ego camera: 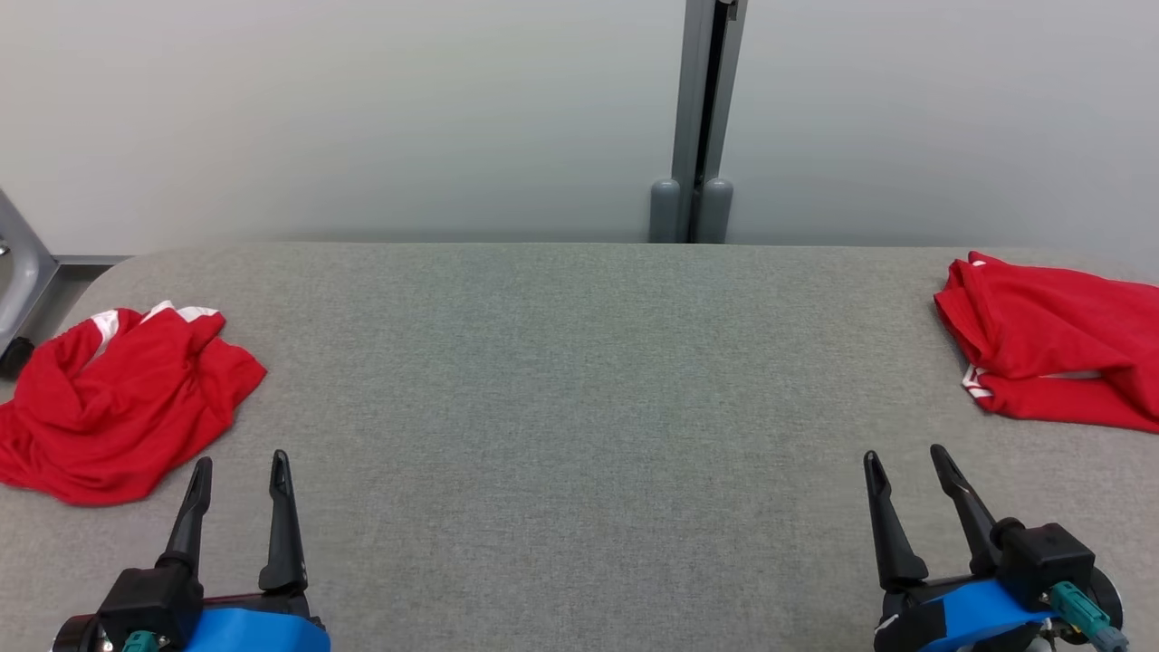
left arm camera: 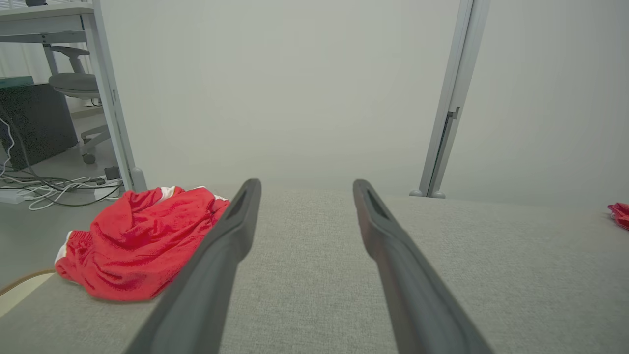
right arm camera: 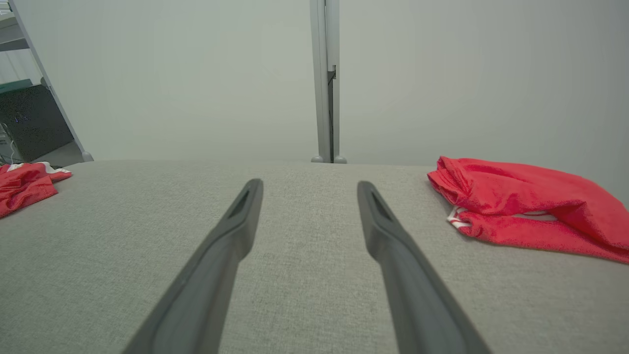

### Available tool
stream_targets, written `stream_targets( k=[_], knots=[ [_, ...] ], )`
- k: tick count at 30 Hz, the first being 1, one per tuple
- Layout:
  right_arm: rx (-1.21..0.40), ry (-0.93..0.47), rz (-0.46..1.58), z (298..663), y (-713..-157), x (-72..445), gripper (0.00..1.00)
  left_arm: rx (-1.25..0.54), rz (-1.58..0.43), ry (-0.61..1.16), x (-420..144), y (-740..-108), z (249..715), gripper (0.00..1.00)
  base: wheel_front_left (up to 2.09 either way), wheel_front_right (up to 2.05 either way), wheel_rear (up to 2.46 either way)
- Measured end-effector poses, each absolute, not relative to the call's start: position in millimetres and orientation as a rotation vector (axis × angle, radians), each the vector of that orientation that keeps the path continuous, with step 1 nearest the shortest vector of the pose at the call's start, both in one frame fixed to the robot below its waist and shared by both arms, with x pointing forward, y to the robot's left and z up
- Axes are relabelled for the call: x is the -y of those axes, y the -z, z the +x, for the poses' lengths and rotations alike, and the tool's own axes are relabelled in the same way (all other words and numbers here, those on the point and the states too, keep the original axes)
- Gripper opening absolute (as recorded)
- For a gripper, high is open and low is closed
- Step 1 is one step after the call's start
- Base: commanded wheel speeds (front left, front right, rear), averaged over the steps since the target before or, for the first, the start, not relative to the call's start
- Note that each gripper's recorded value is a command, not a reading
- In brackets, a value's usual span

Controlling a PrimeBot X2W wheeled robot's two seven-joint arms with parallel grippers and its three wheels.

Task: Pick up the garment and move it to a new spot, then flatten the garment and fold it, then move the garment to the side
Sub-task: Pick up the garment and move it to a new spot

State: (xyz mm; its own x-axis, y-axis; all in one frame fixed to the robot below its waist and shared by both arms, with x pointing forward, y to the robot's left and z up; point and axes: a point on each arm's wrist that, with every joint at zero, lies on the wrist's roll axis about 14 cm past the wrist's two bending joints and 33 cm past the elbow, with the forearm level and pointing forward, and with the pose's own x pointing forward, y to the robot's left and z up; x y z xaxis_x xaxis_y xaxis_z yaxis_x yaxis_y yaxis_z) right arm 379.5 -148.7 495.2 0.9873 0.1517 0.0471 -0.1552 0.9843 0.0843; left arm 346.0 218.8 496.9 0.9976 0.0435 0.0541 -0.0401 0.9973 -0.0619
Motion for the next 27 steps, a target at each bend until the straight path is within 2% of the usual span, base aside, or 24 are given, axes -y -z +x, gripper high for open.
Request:
stream_targets(
  k=[9,27],
  knots=[
    [0.035,-0.264,0.102,389,-495,110,1.0,0.068,-0.056,-0.144,-250,-500,325,1.0,0.0,0.0,0.0],
    [0.009,-0.53,0.118,408,-492,11,1.0,0.077,-0.033,-0.461,-332,-501,241,1.0,0.0,0.0,0.0]
  ],
)
